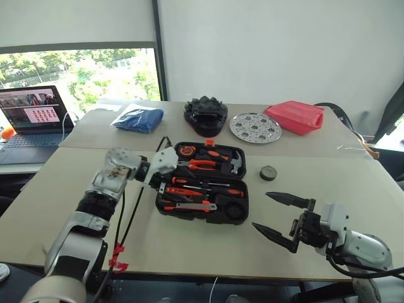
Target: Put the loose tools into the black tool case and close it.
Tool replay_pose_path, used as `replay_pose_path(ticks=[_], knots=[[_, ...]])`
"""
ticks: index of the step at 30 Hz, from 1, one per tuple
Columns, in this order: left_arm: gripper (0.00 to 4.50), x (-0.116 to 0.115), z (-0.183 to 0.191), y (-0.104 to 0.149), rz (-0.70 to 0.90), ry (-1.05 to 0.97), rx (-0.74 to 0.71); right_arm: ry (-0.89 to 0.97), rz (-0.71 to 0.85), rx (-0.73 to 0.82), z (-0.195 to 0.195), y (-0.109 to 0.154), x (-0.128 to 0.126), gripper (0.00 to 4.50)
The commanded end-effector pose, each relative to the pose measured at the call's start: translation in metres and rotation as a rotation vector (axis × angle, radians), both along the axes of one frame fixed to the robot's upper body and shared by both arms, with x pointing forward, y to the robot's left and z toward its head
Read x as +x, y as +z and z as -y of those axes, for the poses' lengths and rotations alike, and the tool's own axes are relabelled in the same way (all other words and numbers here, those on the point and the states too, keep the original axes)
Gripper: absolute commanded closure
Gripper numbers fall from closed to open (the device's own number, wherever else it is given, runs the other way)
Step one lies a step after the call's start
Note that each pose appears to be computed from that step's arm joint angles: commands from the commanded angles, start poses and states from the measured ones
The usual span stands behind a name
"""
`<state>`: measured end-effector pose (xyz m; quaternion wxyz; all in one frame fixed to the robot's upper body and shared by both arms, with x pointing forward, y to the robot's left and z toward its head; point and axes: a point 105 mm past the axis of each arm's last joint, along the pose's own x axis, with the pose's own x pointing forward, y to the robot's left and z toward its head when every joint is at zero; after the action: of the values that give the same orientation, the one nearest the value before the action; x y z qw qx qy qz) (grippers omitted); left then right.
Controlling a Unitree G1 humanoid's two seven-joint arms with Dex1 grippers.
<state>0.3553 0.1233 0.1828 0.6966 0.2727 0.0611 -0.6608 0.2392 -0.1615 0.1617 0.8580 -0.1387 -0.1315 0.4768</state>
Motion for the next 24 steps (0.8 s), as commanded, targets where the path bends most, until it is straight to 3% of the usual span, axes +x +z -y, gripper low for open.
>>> replay_pose_path(ticks=[1, 8, 24], knots=[[1.99, -0.002, -0.017, 0.008, 0.053, 0.013, -0.021, 0.001, 0.036, 0.010, -0.001, 0.006, -0.002, 0.00], [4.44, -0.012, -0.023, -0.011, 0.041, 0.009, -0.031, -0.003, 0.029, 0.022, -0.003, 0.004, -0.005, 0.00], [4.44, -0.010, -0.018, -0.065, 0.005, 0.062, 0.127, -0.005, 0.031, 0.026, -0.003, 0.004, -0.004, 0.00]])
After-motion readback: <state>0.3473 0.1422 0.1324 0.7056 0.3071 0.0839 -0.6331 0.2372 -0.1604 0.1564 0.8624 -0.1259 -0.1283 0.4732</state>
